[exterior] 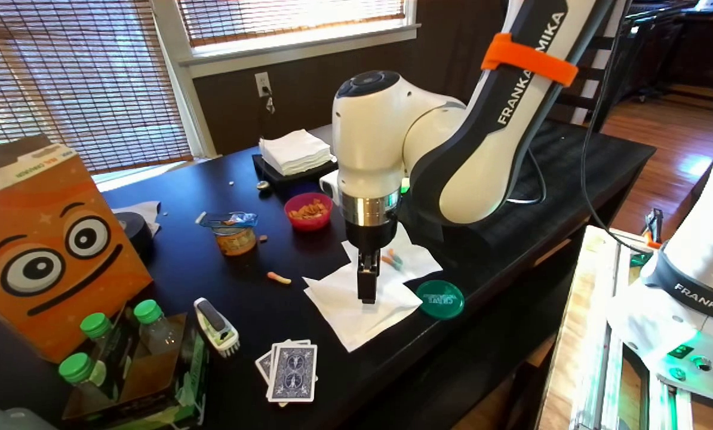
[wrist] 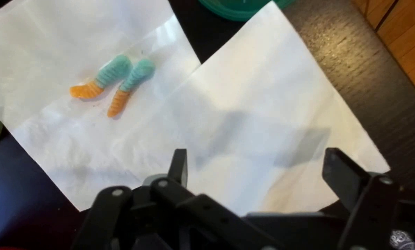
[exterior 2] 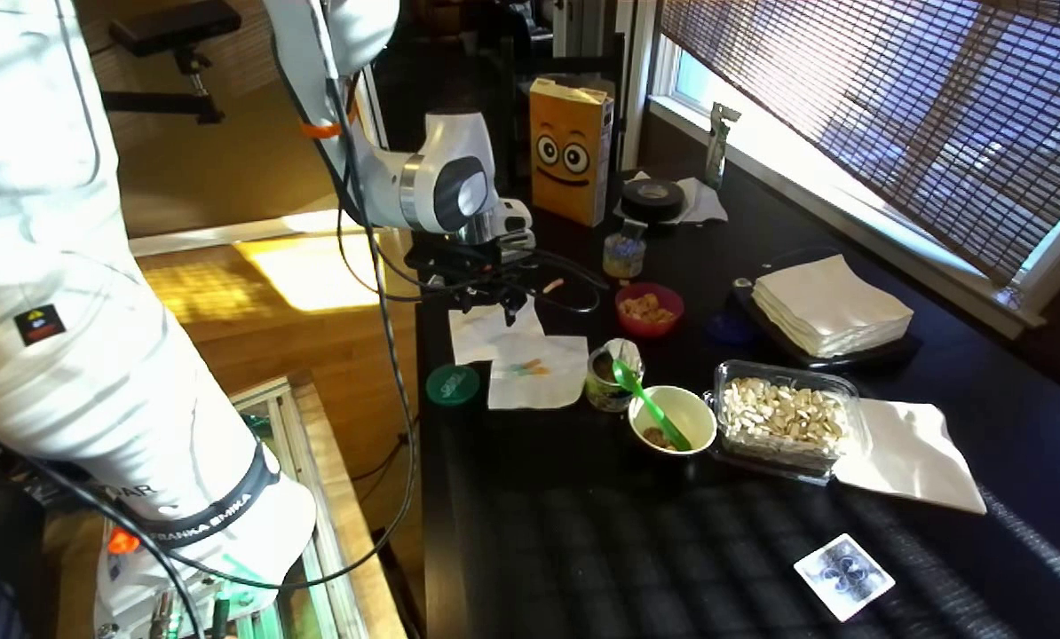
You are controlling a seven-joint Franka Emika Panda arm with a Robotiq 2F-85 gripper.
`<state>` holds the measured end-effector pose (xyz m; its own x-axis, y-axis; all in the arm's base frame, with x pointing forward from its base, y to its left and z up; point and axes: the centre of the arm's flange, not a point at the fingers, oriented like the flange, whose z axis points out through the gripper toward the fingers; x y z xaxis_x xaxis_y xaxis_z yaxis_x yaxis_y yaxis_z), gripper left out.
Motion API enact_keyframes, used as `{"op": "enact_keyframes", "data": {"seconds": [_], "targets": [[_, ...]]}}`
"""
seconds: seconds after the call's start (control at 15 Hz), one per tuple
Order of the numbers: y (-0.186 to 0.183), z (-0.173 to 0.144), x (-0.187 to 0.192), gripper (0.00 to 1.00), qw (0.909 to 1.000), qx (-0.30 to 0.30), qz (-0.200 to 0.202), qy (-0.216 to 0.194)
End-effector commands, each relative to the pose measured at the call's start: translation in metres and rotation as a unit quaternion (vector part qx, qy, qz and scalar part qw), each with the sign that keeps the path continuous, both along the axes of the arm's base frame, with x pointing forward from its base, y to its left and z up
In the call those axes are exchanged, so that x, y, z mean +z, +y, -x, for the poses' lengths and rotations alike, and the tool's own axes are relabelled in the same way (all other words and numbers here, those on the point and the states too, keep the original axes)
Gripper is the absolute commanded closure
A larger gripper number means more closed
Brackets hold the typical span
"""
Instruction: Pick up the napkin on the left and put it on top of the napkin on the right, move the napkin back to the left and then back to the right.
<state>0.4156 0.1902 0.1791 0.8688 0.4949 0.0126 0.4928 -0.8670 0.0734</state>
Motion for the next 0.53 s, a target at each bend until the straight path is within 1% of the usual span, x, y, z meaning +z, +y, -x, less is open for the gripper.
{"op": "enact_keyframes", "data": {"seconds": [0.0,0.47], "targets": [[0.005,-0.019,-0.019,0.0,0.9999,0.012,-0.001,0.001],[0.023,-0.027,-0.046,0.0,0.9992,0.036,-0.006,0.019]]}}
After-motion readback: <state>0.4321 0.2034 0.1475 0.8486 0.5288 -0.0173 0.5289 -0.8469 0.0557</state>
